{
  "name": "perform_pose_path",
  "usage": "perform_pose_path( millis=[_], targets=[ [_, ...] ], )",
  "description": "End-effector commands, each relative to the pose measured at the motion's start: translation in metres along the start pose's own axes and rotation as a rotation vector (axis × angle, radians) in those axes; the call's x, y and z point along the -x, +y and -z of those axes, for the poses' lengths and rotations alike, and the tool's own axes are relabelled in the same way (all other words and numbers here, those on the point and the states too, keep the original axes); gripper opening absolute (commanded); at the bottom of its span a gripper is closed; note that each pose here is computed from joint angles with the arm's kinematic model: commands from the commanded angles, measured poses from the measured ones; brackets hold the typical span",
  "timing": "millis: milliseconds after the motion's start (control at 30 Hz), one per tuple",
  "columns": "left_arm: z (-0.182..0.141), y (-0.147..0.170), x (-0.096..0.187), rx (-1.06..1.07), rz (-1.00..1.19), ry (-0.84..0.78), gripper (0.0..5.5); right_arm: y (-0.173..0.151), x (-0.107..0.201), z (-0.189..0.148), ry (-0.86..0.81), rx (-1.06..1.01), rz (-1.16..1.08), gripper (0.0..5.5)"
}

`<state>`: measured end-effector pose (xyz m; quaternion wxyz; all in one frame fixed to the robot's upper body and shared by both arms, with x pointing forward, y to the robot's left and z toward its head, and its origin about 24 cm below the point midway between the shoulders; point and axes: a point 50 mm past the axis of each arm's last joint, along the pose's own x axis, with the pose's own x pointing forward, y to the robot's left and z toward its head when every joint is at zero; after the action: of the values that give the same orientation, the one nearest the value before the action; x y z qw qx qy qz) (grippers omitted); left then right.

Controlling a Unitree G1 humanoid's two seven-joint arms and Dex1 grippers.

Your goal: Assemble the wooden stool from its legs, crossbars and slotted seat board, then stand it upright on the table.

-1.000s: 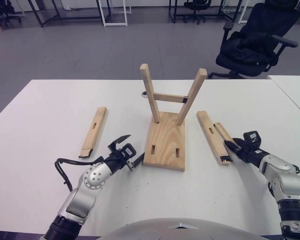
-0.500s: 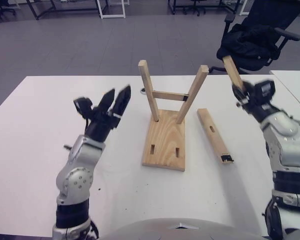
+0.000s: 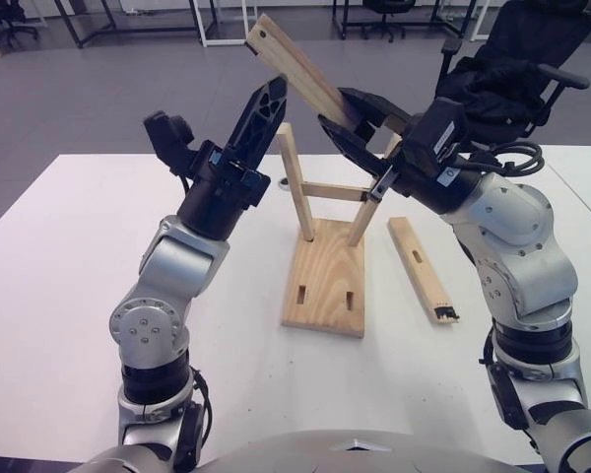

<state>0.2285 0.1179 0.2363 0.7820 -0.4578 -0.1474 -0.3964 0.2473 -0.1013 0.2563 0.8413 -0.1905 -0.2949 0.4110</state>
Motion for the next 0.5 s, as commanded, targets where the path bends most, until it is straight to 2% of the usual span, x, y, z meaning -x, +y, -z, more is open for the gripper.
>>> perform_pose_path(
  millis=[33, 267, 467, 500],
  targets=[
    [-0.004, 0.000, -0.005, -0.028, -0.002, 0.005, 1.80, 0.012, 0.004, 0.006, 0.042, 0.037, -0.075, 1.31],
    [-0.001, -0.001, -0.003, -0.043, 0.005, 0.025, 0.54, 0.023, 0.005, 0.012, 0.071, 0.054, -0.143, 1.31],
    [-0.001, 0.010, 0.002, -0.094, -0.071, 0.012, 0.41, 0.019, 0.005, 0.009, 0.057, 0.059, -0.129, 1.31],
    [-0.001, 0.011, 0.003, -0.098, -0.078, 0.008, 0.41, 0.023, 0.006, 0.011, 0.069, 0.033, -0.167, 1.70]
  ],
)
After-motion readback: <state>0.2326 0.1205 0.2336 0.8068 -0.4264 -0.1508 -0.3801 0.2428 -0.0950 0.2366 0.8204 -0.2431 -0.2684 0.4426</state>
